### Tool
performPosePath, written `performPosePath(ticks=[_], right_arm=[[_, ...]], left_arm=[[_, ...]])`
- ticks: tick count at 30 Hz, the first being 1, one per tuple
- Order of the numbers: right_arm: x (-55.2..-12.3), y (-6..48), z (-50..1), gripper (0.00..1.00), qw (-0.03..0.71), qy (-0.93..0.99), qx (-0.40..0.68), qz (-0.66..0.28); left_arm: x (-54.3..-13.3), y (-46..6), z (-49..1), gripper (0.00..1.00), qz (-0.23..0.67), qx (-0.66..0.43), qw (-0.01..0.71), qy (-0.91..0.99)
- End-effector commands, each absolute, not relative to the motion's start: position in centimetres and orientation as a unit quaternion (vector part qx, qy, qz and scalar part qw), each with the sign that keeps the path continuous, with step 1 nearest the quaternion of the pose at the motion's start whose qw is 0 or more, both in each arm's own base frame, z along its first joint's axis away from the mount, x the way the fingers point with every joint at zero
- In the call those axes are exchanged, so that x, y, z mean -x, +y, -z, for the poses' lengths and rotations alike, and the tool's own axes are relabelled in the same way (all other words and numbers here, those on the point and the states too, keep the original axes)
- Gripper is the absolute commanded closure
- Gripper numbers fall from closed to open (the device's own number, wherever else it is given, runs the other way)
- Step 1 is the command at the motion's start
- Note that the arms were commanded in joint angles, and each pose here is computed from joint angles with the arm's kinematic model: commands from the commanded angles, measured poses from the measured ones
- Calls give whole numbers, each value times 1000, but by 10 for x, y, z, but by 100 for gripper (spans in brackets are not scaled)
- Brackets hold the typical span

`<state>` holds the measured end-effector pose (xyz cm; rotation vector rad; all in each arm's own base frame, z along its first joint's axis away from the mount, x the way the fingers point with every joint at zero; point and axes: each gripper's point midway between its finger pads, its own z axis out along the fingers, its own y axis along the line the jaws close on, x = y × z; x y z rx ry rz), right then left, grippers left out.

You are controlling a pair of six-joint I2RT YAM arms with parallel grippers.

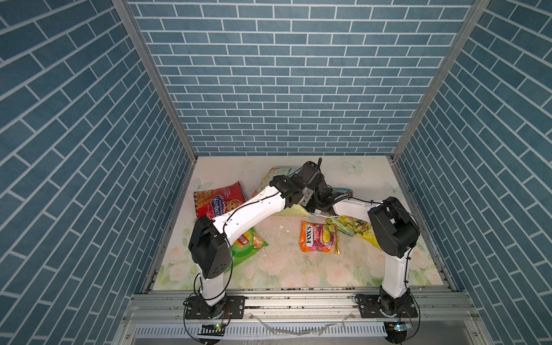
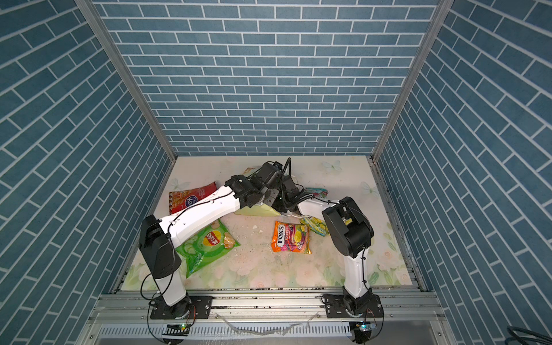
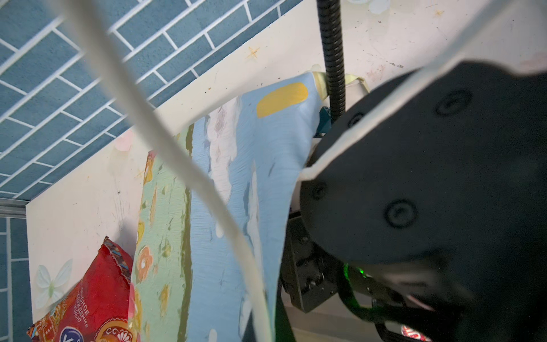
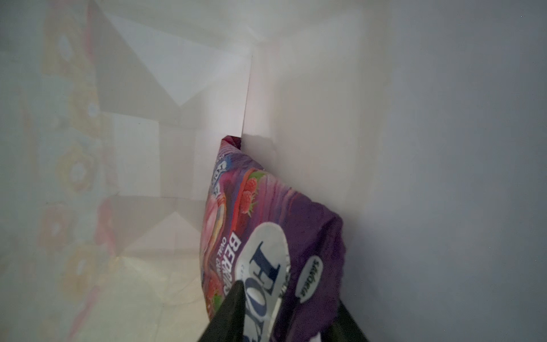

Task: Take the snacks out of the paper bag
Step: Pick up the snack from the paper bag.

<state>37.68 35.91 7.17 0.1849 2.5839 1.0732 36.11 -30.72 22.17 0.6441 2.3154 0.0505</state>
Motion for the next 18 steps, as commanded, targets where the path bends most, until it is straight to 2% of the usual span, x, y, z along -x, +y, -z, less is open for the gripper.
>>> performPosePath(ticks=[1,6,11,18], right_arm=[[-367,359,-50,67,139,924,-53,-354],[-367,360,-45,80,135,924,-52,-353],[-368,360,-53,100,143,921,-50,-359],[-368,357,-73,100,168,913,-48,-369]], left_arm=[[-355,-331,-234,100,18,-272,374,887],[-356,-333,-233,100,21,-273,374,886],[-357,-332,-232,100,16,-275,374,886],[-357,-327,-226,100,7,-273,371,887]])
